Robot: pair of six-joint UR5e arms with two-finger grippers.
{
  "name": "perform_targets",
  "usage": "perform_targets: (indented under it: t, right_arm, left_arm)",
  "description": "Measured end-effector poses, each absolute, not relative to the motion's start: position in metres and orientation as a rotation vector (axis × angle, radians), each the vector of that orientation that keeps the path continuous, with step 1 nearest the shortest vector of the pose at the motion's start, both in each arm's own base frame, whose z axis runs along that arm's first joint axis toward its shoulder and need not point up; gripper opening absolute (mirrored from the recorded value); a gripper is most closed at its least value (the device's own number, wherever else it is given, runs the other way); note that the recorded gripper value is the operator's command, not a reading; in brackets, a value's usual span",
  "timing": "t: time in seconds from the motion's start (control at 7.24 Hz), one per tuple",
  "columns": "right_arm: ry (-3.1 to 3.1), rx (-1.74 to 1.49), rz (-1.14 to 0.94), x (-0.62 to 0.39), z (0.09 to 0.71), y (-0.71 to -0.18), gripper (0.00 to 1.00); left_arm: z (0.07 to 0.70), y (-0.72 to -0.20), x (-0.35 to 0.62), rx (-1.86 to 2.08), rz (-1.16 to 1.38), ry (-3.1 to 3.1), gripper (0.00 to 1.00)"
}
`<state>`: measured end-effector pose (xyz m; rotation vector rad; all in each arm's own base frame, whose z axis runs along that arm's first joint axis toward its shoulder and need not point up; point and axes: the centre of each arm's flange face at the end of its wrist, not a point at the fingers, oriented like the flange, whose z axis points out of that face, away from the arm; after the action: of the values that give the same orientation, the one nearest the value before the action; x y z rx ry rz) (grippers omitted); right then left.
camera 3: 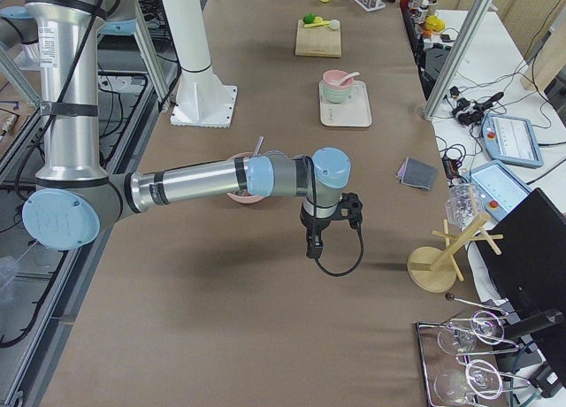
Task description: Stack pink bowl on green and place spoon
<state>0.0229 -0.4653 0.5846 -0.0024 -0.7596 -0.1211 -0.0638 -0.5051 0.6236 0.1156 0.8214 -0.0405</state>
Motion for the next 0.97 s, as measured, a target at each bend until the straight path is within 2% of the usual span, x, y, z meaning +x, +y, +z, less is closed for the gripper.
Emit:
perform_targets:
  t: [0.97]
  right_arm:
    - [-0.769,0.003,-0.115,0.0258,0.5844,-0.4631,1.0]
  left_arm:
    - [0.6328,-0.4991,-0.0655,0.109,-0.046,0.784,0.98]
